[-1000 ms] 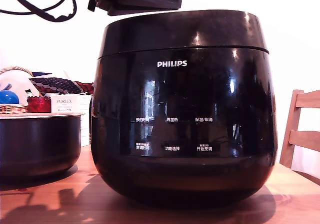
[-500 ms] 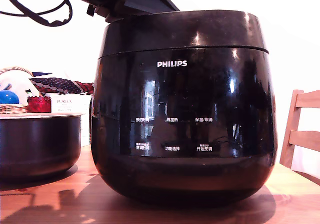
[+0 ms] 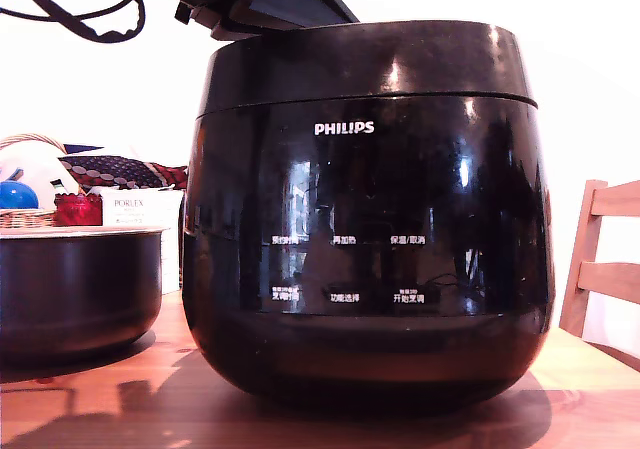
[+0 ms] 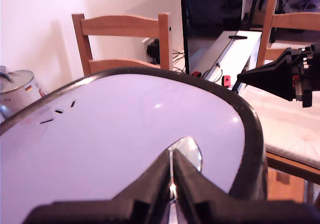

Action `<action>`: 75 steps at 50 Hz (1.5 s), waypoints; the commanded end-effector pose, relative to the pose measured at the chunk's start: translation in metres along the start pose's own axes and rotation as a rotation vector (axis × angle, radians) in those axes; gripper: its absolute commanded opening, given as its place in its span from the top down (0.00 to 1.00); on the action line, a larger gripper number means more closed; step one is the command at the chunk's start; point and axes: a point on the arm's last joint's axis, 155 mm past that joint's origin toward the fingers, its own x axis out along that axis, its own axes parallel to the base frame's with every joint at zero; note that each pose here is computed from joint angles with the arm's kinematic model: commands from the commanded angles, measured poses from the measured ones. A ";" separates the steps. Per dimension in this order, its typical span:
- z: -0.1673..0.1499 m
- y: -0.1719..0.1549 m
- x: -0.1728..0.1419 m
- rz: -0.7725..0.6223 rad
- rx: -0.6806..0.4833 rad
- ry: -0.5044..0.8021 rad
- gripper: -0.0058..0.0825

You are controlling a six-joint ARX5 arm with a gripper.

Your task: Open the rice cooker by pressing the large metal button on the top of its lid with medium force

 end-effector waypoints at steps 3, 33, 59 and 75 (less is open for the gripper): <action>-0.073 -0.008 0.012 -0.025 -0.036 0.203 0.96; -0.096 -0.005 0.009 -0.004 -0.024 0.294 0.96; 0.017 0.011 -0.008 0.064 -0.099 -0.110 0.96; 0.043 0.036 -0.035 0.183 -0.103 -0.190 0.96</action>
